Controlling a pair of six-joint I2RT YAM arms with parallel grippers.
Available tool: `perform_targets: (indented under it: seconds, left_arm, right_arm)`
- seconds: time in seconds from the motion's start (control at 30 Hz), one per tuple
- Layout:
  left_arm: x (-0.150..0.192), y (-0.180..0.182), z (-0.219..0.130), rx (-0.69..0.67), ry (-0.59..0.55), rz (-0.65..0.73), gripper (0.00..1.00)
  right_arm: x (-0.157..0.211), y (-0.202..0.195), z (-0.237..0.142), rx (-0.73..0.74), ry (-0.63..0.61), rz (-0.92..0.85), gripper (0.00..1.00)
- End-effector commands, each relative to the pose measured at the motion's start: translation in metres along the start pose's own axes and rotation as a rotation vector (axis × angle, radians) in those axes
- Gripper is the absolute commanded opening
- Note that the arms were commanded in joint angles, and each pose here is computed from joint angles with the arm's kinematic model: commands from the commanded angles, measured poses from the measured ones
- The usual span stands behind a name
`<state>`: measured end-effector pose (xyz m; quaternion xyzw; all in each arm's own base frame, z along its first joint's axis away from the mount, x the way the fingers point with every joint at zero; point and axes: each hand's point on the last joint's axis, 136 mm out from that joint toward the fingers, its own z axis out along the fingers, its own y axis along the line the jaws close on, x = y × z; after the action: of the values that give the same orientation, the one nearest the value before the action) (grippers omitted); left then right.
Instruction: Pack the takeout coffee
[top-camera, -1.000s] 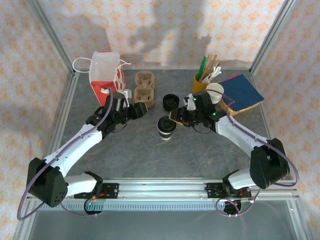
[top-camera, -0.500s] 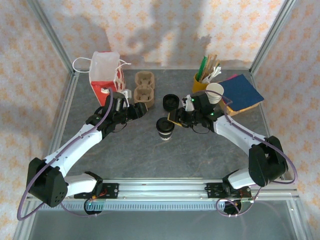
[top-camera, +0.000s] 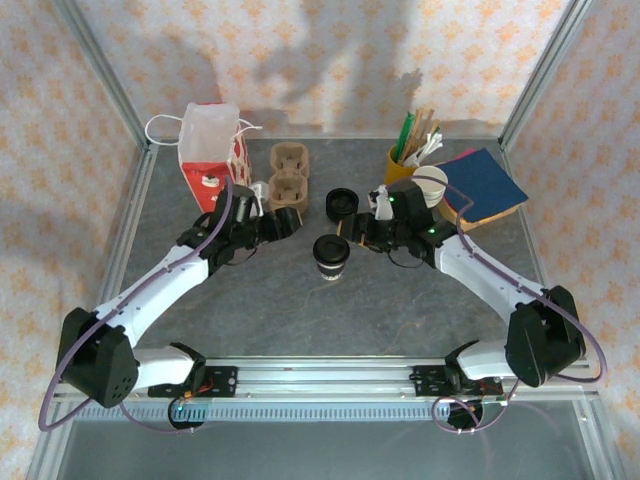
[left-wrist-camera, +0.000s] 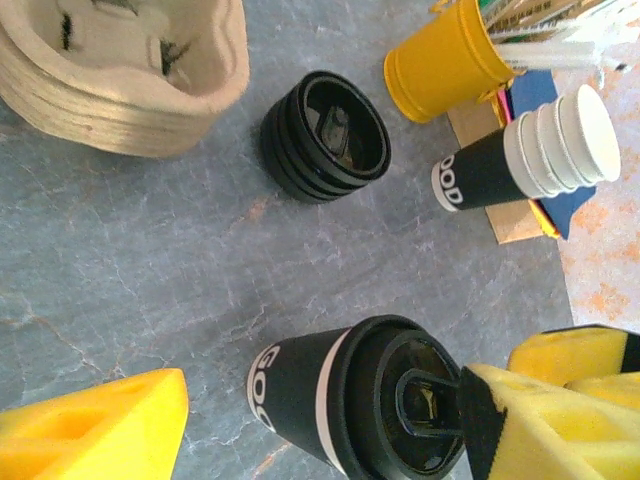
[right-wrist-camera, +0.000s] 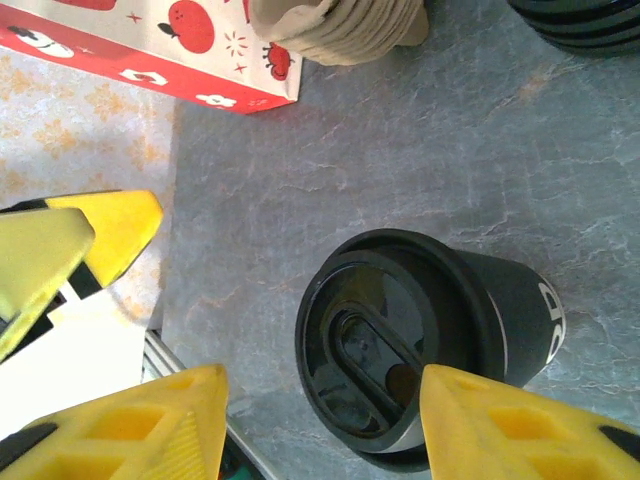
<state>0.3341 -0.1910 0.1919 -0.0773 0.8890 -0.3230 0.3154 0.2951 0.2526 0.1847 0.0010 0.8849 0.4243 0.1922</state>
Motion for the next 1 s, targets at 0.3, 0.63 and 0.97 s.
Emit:
perform_targets:
  seconds: [0.3,0.63,0.97]
  left_arm:
    - [0.029,-0.022,0.035,0.108,0.125,0.068,0.79]
    - [0.05,-0.022,0.046,0.141,0.204,0.103,0.79]
    - [0.063,-0.008,0.061,0.112,0.249,0.095,0.78]
  right_arm:
    - [0.009,-0.025,-0.003,0.093,-0.027,-0.021,0.56]
    - [0.013,-0.028,0.007,0.059,-0.013,-0.002,0.57]
    - [0.014,-0.036,0.019,0.064,0.004,0.017,0.57]
